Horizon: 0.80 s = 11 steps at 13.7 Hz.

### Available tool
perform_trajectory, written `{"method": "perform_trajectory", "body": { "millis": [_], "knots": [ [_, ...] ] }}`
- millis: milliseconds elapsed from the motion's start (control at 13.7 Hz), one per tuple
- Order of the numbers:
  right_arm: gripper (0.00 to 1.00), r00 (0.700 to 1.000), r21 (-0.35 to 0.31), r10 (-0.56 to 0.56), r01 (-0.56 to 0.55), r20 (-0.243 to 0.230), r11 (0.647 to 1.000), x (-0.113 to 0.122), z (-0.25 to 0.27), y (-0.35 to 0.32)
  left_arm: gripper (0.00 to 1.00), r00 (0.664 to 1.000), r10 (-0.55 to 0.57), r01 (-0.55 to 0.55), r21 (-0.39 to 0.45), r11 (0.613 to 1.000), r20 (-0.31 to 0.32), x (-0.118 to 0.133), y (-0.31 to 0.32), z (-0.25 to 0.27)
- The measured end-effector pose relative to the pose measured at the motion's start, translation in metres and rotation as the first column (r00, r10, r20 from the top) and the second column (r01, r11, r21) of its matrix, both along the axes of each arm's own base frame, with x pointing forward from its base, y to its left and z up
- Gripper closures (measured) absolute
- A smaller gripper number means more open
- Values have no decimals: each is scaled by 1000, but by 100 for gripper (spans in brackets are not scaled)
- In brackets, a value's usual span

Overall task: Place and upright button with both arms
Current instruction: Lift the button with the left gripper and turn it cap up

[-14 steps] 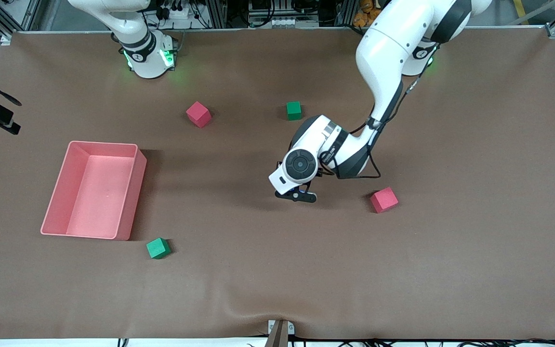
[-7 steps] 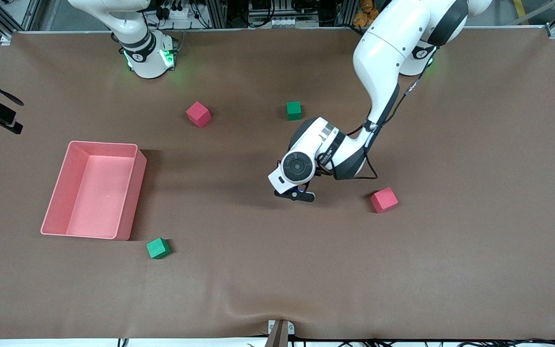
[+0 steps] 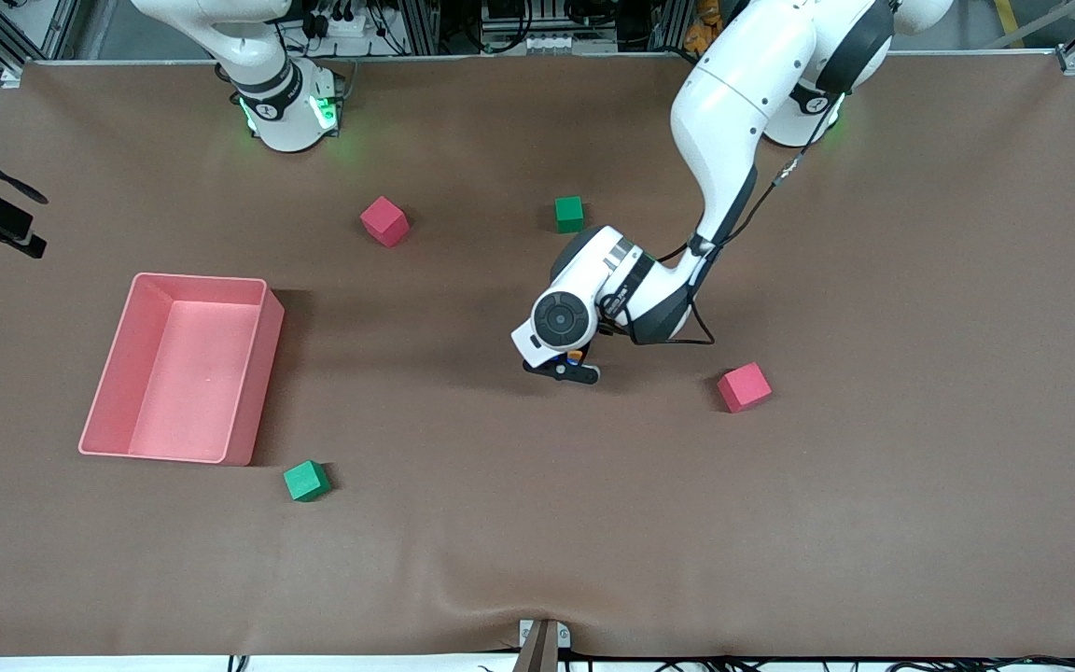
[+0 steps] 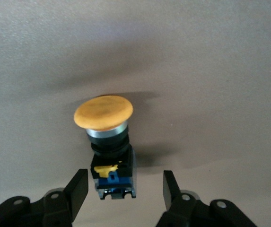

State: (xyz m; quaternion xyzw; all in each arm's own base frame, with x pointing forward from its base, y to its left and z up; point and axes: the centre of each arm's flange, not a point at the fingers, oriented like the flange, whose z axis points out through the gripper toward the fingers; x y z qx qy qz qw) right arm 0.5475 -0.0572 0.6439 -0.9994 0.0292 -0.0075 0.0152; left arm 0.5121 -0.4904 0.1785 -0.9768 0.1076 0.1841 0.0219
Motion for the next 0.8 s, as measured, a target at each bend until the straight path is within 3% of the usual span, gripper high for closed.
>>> {"method": "perform_trajectory", "body": {
  "millis": [364,437,802],
  "knots": [
    [0,1000,0,0,0,4,1000,0,2,0,36,1000,-19,19,4,1000,-13,-1,2,-2],
    [0,1000,0,0,0,4,1000,0,2,0,43,1000,-21,21,5,1000,-16,-1,2,-3],
    [0,1000,-1,0,0,5,1000,0,2,0,45,1000,-20,20,7,1000,-17,0,4,-3]
  ]
}}
